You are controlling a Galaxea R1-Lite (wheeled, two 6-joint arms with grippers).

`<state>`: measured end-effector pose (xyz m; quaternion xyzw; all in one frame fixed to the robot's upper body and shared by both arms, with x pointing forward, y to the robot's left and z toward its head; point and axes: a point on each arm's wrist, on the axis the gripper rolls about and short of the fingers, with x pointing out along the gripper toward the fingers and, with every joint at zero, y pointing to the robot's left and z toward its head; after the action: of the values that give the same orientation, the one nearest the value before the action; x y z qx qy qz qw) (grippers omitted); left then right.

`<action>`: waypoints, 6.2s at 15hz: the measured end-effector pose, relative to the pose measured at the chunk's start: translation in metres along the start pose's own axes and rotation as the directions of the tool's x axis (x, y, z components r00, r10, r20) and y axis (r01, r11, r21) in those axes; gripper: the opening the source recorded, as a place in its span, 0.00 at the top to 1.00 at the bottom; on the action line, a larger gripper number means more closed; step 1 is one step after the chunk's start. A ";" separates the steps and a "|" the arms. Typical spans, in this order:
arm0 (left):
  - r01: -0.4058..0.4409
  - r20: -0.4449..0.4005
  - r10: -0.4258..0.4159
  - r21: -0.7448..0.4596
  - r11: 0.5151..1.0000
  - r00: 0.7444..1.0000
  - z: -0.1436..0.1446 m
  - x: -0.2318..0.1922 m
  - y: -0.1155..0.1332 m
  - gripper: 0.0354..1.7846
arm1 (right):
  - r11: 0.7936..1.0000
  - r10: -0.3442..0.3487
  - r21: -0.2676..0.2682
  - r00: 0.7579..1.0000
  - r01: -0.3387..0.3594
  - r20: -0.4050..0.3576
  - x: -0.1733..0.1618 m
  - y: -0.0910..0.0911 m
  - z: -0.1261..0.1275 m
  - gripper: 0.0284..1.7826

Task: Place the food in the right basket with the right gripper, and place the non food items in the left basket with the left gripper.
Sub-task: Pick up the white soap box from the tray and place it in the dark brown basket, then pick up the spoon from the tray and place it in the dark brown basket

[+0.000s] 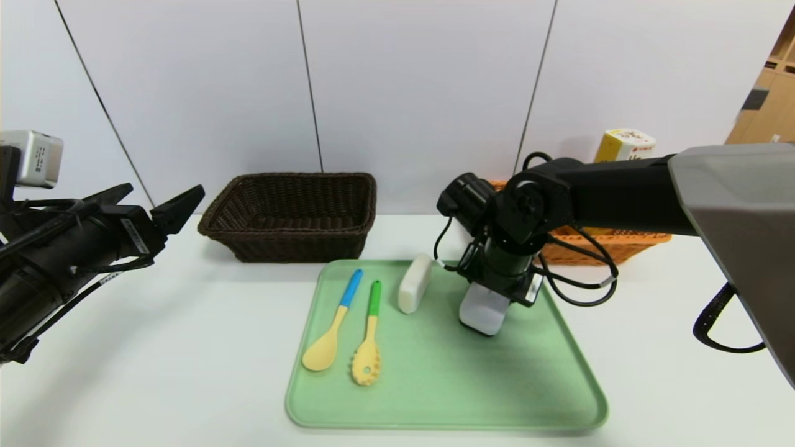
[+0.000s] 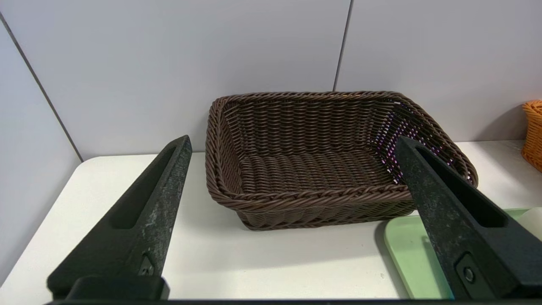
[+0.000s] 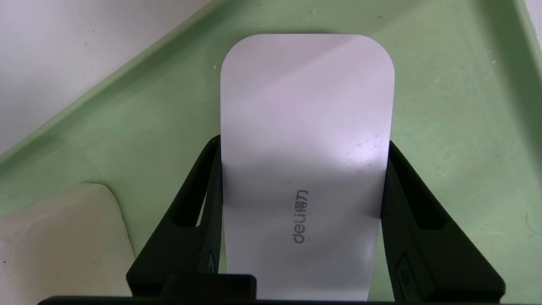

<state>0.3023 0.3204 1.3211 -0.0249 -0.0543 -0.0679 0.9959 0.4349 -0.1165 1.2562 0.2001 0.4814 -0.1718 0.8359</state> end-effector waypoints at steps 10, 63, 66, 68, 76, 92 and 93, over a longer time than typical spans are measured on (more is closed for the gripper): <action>0.002 -0.003 -0.002 -0.008 1.000 1.000 -0.001 0.000 0.000 0.06 | 0.870 0.416 -0.345 0.900 -0.353 0.128 -0.115 0.028 -0.032 0.45; 0.008 -0.029 -0.009 -0.027 1.000 1.000 -0.022 -0.005 -0.001 0.06 | 0.702 0.712 -0.706 0.142 -0.095 0.688 -0.059 0.107 0.043 0.10; 0.010 -0.003 -0.010 -0.026 1.000 1.000 -0.019 -0.005 -0.001 0.06 | 0.765 0.637 -0.644 0.145 -0.005 0.757 -0.095 0.054 0.090 0.08; 0.011 -0.002 -0.011 -0.028 1.000 1.000 -0.019 -0.005 -0.001 0.06 | 0.802 0.581 -0.595 0.167 0.045 0.796 -0.126 0.003 0.111 0.07; 0.024 0.022 -0.023 -0.040 0.999 0.999 -0.015 -0.004 -0.004 0.06 | 0.894 0.339 -0.426 0.409 0.141 0.847 -0.192 -0.236 0.027 0.05; 0.364 -0.505 -0.360 -0.096 0.926 0.784 -0.029 0.044 -0.150 0.06 | 0.939 0.201 -0.308 0.481 0.153 0.853 -0.168 -0.325 -0.077 0.05; 0.357 -0.564 -0.343 -0.090 0.930 0.751 -0.041 0.049 -0.154 0.06 | 0.939 0.204 -0.310 0.480 0.152 0.853 -0.168 -0.325 -0.077 0.05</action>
<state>0.3338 0.1593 1.2925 0.0186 0.2416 -0.2565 0.9357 0.1421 -0.3418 1.3132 -0.0575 0.0065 -0.1499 0.9870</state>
